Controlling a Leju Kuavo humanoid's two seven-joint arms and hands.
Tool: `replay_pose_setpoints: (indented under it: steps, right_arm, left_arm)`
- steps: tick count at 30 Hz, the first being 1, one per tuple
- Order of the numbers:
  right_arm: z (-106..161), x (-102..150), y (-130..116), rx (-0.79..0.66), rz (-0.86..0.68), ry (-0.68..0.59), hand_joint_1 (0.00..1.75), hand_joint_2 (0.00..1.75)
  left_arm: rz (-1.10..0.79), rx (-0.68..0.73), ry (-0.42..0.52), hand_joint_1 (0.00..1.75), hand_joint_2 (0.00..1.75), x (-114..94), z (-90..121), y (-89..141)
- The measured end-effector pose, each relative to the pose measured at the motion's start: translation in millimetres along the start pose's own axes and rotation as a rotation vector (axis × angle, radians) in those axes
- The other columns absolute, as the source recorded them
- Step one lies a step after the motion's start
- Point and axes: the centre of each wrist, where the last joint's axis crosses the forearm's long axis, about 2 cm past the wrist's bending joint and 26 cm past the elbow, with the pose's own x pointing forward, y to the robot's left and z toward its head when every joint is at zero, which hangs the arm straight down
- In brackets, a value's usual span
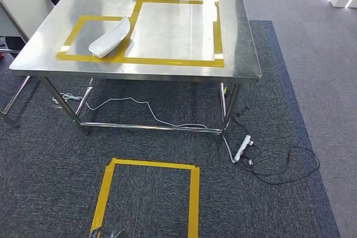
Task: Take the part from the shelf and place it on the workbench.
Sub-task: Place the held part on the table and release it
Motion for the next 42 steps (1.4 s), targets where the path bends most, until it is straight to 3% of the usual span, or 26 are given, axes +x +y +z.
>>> replay_pose_setpoints:
  steps: [5, 11, 42]
  right_arm:
    - [0, 1, 0, -0.005, -0.067, 0.021, 0.00, 0.00]
    - [0, 0, 0, -0.010, -0.097, 0.043, 0.00, 0.00]
    - [1, 1, 6, 0.021, -0.152, 0.025, 0.00, 0.00]
  left_arm:
    - [-0.023, -0.142, 0.148, 0.00, 0.00, -3, 17, -23]
    - [-0.017, -0.194, 0.209, 0.00, 0.00, -4, 25, -32]
    - [-0.054, -0.223, 0.191, 0.00, 0.00, 5, 27, -39]
